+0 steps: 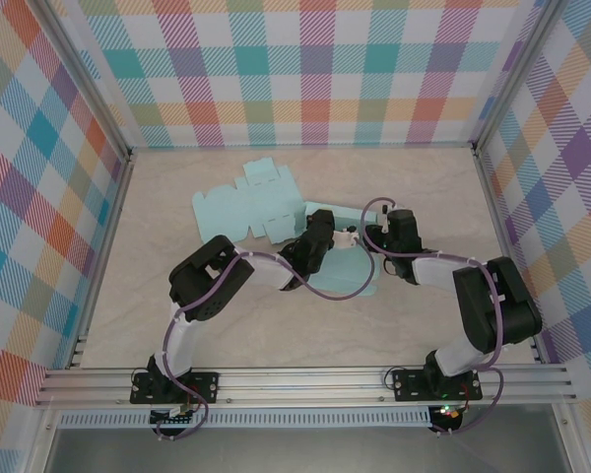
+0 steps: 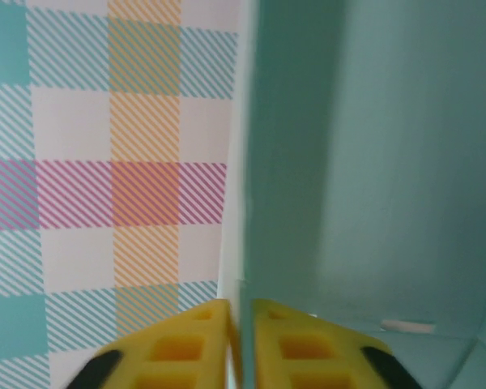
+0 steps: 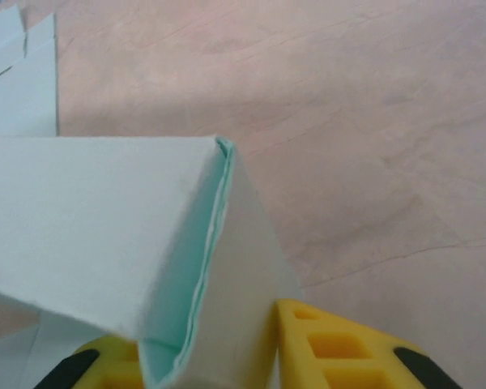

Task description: Fold the paper box

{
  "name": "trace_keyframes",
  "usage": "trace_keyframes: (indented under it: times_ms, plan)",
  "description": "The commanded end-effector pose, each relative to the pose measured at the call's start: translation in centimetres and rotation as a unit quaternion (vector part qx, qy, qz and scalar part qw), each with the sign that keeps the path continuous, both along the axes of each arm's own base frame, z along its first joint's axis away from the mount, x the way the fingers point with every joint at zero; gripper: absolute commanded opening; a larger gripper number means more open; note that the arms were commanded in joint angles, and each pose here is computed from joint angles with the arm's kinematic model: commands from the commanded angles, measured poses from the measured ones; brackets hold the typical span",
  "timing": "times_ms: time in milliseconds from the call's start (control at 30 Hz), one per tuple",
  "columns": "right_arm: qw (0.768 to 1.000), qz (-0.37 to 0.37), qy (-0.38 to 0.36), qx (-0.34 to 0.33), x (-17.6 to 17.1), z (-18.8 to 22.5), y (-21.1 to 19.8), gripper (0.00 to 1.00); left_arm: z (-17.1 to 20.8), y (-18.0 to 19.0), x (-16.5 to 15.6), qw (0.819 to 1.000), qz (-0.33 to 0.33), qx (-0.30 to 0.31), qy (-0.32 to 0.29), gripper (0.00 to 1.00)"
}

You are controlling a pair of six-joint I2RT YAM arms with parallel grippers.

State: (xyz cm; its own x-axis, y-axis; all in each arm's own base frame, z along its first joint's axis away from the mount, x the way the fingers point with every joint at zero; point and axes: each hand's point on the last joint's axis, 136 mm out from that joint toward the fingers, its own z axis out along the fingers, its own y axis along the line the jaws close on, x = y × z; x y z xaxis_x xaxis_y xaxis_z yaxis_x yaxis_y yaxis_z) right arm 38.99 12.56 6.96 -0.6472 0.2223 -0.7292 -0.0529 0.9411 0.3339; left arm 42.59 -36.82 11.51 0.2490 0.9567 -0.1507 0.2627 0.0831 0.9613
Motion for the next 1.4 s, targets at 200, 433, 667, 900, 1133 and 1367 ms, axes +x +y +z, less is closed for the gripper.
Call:
trace_keyframes:
  times_ms: [200, 433, 667, 900, 1133, 1367]
  plan:
    - [0.999, -0.003, -0.014, -0.044, 0.2, 0.9, -0.3, 0.14, 3.8, 0.7, -3.1, 0.987, 0.029, -0.152, 0.037, 0.64]
    - [0.998, -0.001, -0.027, -0.064, -0.5, 2.9, -0.7, 0.06, 9.2, 3.6, -7.0, 0.951, 0.051, -0.298, 0.060, 1.00]
    - [0.995, -0.006, -0.039, -0.088, -1.3, 5.1, -1.7, 0.00, 14.7, 9.6, -9.5, 0.857, 0.112, -0.498, 0.076, 1.00]
    - [0.993, -0.016, -0.057, -0.105, -2.2, 7.8, -2.8, 0.00, 13.9, 17.0, -8.1, 0.665, 0.256, -0.687, 0.146, 1.00]
    - [0.991, 0.011, -0.071, -0.113, -3.4, 9.4, -2.6, 0.00, 11.8, 13.6, -5.5, 0.552, 0.233, -0.729, 0.331, 1.00]
    - [0.990, 0.024, -0.081, -0.115, -3.4, 8.8, -2.3, 0.00, 12.2, 9.6, -5.3, 0.538, 0.204, -0.720, 0.388, 1.00]
